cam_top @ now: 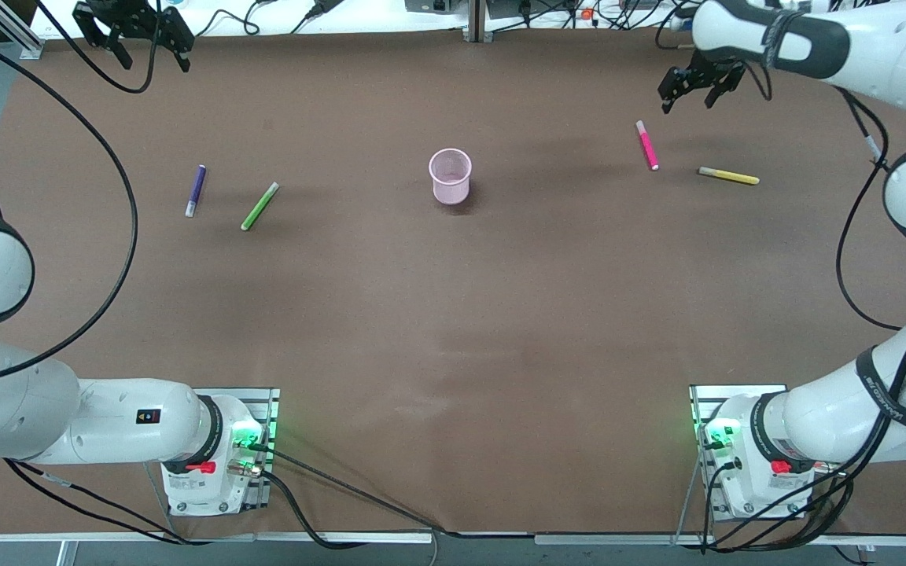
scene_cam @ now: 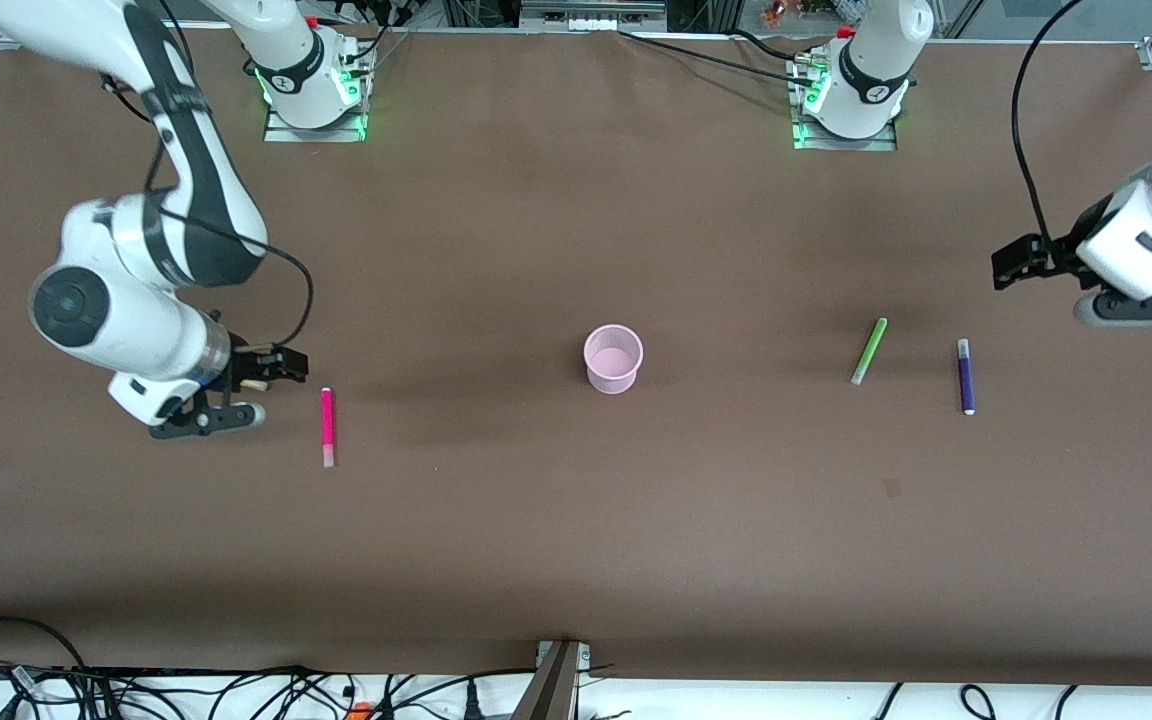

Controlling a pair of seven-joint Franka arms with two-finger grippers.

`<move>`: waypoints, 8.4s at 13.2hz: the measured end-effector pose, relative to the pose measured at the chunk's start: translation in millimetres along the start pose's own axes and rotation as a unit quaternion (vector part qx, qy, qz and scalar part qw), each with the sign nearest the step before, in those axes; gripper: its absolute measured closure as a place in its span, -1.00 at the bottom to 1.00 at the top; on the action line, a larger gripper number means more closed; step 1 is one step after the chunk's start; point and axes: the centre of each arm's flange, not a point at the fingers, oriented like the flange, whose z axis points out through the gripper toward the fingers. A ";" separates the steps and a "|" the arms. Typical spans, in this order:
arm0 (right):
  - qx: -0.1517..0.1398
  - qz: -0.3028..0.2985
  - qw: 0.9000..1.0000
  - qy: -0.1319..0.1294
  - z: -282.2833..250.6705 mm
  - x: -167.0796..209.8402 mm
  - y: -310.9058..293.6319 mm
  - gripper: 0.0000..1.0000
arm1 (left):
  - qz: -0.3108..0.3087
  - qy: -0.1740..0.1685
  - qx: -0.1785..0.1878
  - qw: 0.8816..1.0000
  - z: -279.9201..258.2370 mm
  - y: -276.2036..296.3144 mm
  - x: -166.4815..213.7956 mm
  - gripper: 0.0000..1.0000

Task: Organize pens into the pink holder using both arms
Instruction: 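Reach the right gripper to the pink marker while the left gripper reaches the purple marker, then grasp the pink marker with the right gripper while the left gripper grasps the purple marker, then carry the pink marker to the cup while the left gripper carries the purple marker, then drop the pink marker into the cup with the right gripper, then lower the purple marker into the cup with the left gripper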

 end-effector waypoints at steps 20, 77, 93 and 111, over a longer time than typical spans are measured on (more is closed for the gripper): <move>0.005 0.022 1.000 0.020 139.4 -20.3 -7.5 0.65 | 0.050 0.013 0.028 0.998 332.1 -72.0 102.9 -1.00; 0.389 0.509 0.690 -0.337 68.3 -22.7 -377.5 0.65 | 0.543 0.228 -0.343 0.732 106.2 185.7 123.6 0.63; 0.276 0.342 0.889 -0.127 -25.6 39.1 -242.3 -0.74 | 0.589 0.221 -0.344 0.697 131.4 319.4 93.5 0.63; 0.139 0.231 0.962 -0.045 -136.1 7.3 -185.9 -0.99 | 0.637 0.231 -0.309 0.668 195.2 409.8 53.3 0.63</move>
